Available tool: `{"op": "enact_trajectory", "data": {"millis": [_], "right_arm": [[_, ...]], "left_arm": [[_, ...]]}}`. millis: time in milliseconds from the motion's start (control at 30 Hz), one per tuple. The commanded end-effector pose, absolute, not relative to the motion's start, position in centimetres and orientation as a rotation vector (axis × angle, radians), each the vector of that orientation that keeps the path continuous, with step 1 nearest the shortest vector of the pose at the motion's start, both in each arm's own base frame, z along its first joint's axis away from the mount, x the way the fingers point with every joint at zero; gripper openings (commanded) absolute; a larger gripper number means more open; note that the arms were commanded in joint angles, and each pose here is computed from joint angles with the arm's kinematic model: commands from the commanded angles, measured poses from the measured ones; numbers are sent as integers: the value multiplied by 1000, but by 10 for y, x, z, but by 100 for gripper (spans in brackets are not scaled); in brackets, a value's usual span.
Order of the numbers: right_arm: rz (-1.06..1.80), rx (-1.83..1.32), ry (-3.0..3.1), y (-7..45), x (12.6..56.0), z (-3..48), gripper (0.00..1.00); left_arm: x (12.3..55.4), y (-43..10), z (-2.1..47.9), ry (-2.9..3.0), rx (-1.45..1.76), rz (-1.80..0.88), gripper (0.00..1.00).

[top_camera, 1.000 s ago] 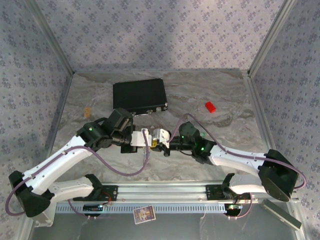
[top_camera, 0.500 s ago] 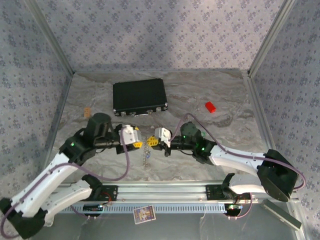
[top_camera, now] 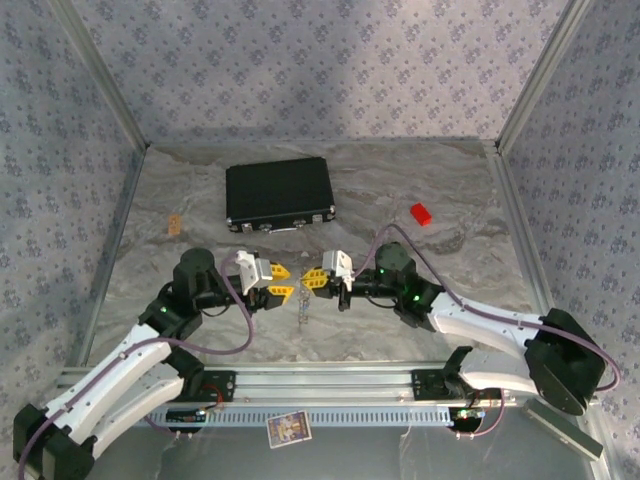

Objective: Put the keys on the keyring

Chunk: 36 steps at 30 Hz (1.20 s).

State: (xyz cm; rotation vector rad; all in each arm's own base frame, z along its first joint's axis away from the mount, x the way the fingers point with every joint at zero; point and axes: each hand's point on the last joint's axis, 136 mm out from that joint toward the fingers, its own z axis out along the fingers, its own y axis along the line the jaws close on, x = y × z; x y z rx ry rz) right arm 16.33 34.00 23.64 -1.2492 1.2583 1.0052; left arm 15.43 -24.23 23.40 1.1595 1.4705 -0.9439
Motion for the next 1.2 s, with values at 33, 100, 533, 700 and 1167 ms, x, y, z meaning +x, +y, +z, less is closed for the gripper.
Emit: {"op": "enact_trajectory", "data": {"millis": [33,100,533,700,1167], "right_arm": [[1044,-1225,1178,338,157,261,0],[1050,-1226,1171,338,156,263,0],[1082,-1222,1140,341,150,273,0],[1091,-1229,1137,344,148,273,0],[775,-1383,1405,323,166,223,25]], "left_arm": [[146,-249,257,1354,1146,-1022,32],[144,-251,256,1346,1154,-1031,30],[141,-257,254,1341,1190,-1045,20],[142,-257,254,1348,1190,-1035,12],[149,-245,250,1434,1345,-734,0]]}}
